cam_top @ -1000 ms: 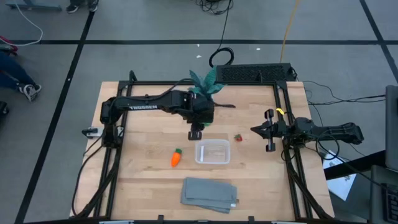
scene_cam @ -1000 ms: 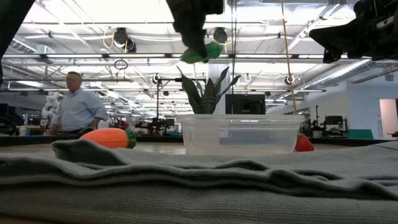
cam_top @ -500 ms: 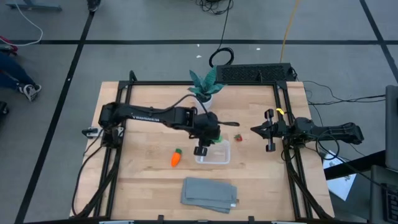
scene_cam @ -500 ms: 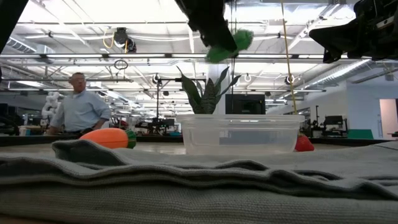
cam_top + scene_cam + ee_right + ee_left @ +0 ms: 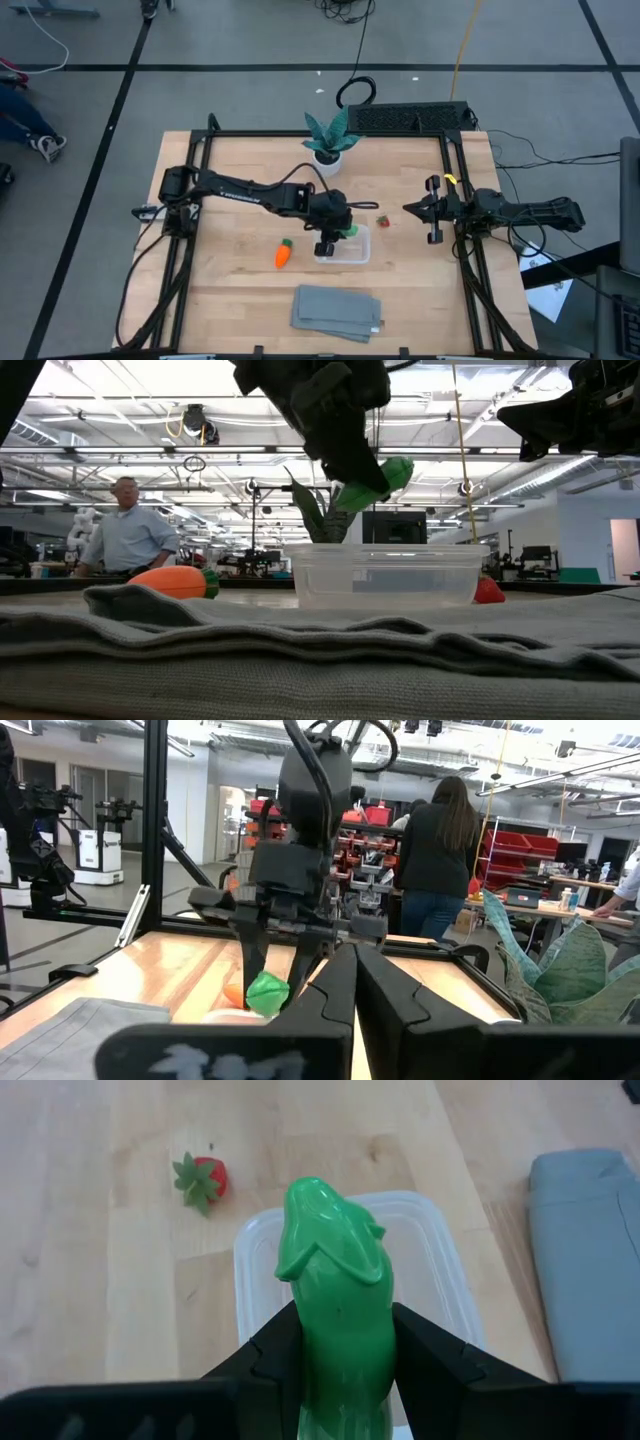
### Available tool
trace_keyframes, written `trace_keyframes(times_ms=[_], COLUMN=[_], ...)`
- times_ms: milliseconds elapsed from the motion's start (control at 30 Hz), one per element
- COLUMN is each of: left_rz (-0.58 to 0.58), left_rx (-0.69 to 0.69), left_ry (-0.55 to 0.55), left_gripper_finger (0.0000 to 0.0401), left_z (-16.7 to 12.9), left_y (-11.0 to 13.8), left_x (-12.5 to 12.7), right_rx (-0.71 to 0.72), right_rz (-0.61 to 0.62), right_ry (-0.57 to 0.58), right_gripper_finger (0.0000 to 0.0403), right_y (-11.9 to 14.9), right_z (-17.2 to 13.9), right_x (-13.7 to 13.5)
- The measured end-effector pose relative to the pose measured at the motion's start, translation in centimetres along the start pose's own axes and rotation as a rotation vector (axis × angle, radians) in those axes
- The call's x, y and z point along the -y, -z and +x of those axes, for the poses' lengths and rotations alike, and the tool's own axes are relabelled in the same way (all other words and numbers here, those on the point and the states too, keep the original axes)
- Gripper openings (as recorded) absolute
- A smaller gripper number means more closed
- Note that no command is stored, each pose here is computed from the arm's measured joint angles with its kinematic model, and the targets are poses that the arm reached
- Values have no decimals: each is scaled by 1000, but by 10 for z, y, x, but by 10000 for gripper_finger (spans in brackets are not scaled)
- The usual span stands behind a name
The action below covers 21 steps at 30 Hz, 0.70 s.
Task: Pick and placing Produce into tupperware
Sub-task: Put the green pea into the transparent container
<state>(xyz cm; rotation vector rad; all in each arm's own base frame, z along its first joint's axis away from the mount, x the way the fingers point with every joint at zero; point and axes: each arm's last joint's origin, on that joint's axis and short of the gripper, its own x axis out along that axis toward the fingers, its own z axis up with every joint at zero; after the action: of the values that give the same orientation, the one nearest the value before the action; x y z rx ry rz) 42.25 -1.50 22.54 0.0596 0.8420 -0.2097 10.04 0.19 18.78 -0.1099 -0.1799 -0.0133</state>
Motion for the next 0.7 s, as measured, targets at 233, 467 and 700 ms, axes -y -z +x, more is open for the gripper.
trace_keyframes(times_ms=[233, 467, 700], left_rz=[7, -17, -18], left_rx=[-1, 33, 46], left_ry=[24, 20, 28], left_gripper_finger=[122, 122, 122], left_z=[7, 14, 18], left_y=[9, 17, 21], left_x=[5, 5, 10], right_rx=[0, 0, 0], right_rz=[0, 0, 0], right_ry=[0, 0, 0], right_gripper_finger=[0, 0, 0], right_y=[0, 0, 0], right_z=[0, 0, 0], right_x=[0, 0, 0])
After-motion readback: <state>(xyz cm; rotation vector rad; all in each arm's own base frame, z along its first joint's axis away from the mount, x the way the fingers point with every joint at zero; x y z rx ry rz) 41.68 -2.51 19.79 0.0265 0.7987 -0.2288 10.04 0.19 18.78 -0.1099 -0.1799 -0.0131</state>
